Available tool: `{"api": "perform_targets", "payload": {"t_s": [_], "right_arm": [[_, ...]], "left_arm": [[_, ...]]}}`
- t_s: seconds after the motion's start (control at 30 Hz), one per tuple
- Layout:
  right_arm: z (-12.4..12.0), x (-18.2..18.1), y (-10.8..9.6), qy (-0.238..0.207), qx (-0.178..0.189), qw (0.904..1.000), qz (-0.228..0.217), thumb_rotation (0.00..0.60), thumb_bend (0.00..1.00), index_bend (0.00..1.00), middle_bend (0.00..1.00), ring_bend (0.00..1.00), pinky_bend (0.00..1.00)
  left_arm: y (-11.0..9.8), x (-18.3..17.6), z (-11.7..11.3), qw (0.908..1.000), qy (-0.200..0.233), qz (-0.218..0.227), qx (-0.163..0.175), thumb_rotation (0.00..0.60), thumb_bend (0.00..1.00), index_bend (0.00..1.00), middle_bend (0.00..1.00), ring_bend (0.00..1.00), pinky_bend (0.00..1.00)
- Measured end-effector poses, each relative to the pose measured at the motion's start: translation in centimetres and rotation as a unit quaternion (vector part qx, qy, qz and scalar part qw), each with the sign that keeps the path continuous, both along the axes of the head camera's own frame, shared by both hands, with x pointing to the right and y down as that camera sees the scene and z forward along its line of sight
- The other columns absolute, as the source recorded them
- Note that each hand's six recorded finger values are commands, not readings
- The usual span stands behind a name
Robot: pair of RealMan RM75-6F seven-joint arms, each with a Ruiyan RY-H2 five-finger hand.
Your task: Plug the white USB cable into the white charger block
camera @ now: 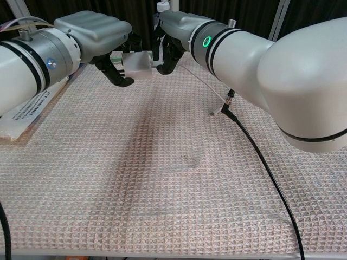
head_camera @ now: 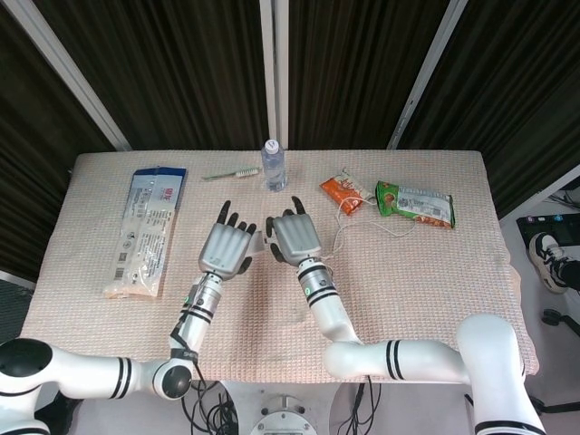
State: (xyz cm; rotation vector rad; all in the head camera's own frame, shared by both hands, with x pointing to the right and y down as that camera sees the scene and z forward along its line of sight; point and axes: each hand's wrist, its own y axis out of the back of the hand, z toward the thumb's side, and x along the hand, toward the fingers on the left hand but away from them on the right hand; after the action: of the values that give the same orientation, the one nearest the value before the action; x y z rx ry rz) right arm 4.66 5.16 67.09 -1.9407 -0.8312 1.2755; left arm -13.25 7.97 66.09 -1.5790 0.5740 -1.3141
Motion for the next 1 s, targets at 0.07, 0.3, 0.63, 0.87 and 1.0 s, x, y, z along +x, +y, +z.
{"api": "perform_targets", "payload": {"t_s": [0.07, 0.3, 0.63, 0.87, 1.0], "right_arm": [[0.0, -0.2, 0.1, 0.001, 0.0, 1.0, 0.0, 0.6, 0.37, 0.58, 0.51, 0.3, 0.02], [0.4, -0.5, 0.2, -0.002, -0.003, 1.0, 0.003, 0.6, 0.37, 0.58, 0.51, 0.3, 0.02], [0.7, -0.8, 0.4, -0.002, -0.003, 1.0, 0.004, 0.6, 0.37, 0.58, 0.51, 0.3, 0.02], [0.8, -1.2, 0.6, -0.006, -0.005, 1.0, 0.004, 0.6, 0.37, 0.57, 0.51, 0.3, 0.02], [0.9, -1.4, 0.7, -0.006, -0.005, 1.0, 0.004, 0.6, 0.37, 0.57, 0.51, 0.3, 0.02]], "left_arm": [[0.0, 0.1, 0.1, 1.0, 0.001, 0.0, -0.002, 0.515, 0.36, 0.45, 0.42, 0.2, 0.0], [0.1, 0.3, 0.2, 1.0, 0.006, -0.002, -0.004, 0.518, 0.36, 0.45, 0.41, 0.2, 0.0], [0.1, 0.2, 0.5, 1.0, -0.003, -0.006, -0.007, 0.516, 0.36, 0.45, 0.41, 0.2, 0.0], [0.2, 0.5, 0.6, 0.9999, -0.001, -0.005, -0.009, 0.516, 0.36, 0.45, 0.41, 0.2, 0.0], [0.2, 0.6, 0.7, 0.9999, -0.003, -0.005, -0.009, 0.515, 0.36, 0.45, 0.41, 0.2, 0.0]]}}
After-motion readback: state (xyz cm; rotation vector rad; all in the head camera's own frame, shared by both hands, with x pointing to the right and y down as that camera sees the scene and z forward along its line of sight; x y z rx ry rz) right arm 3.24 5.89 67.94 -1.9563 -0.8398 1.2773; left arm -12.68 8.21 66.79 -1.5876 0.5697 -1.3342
